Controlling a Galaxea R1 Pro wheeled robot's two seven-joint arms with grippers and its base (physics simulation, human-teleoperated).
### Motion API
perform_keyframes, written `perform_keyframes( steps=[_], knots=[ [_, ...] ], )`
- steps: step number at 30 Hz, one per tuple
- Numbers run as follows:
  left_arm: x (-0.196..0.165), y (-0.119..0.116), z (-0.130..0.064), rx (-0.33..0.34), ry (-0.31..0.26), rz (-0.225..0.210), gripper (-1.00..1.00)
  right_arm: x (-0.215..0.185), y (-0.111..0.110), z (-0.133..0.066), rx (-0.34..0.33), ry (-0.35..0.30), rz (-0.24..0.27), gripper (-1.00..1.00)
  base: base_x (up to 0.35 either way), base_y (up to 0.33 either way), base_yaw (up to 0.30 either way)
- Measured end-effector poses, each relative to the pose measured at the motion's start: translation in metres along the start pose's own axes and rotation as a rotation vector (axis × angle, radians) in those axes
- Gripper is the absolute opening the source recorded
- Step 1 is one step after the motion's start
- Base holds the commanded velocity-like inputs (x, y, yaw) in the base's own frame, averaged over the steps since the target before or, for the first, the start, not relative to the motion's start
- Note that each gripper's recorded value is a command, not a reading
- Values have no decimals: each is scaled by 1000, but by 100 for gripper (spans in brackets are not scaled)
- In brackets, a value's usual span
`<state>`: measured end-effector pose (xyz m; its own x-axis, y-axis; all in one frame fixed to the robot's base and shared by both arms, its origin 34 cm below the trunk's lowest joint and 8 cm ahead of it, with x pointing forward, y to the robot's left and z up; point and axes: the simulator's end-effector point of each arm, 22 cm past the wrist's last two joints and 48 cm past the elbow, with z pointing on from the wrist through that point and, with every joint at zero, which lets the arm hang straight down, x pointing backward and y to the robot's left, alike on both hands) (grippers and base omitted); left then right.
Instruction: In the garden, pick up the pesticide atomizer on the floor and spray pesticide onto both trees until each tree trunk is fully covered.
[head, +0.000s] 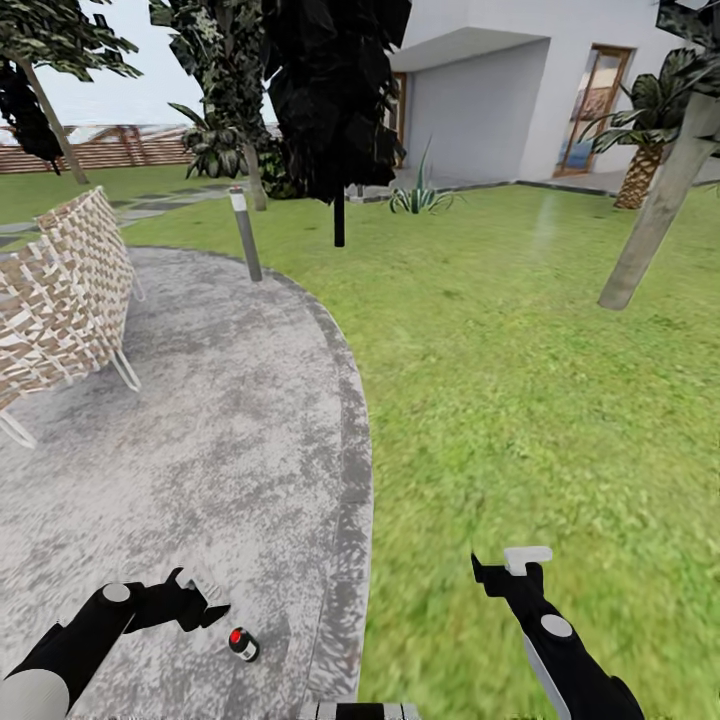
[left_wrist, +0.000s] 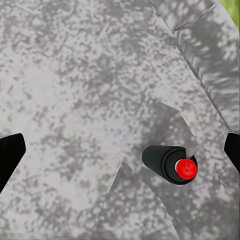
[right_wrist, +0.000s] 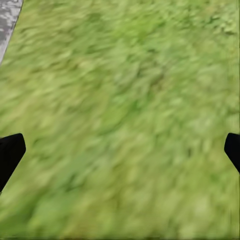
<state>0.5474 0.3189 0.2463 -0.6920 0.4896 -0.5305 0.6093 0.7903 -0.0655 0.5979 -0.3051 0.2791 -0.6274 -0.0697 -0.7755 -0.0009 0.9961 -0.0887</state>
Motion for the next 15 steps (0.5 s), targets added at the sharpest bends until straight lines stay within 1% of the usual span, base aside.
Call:
perform_keyframes(
  steps=[8, 9, 12, 13, 15],
  knots=[
    [21, -6, 13, 22, 39, -16, 100, 25, 2, 7, -3, 45, -2, 100, 0, 0, 0],
    [23, -8, 15, 27, 40, -11, 100, 29, 2, 7, -4, 51, -3, 100, 0, 0, 0],
    [26, -12, 20, 42, 28, 22, 100, 38, 3, 9, -4, 68, -3, 100, 0, 0, 0],
    [31, -14, 22, 50, 46, 61, 100, 41, 3, 10, -4, 74, -3, 100, 0, 0, 0],
    [41, -15, 24, 59, 77, 91, 100, 48, 3, 11, -5, 85, -4, 100, 0, 0, 0]
  ],
)
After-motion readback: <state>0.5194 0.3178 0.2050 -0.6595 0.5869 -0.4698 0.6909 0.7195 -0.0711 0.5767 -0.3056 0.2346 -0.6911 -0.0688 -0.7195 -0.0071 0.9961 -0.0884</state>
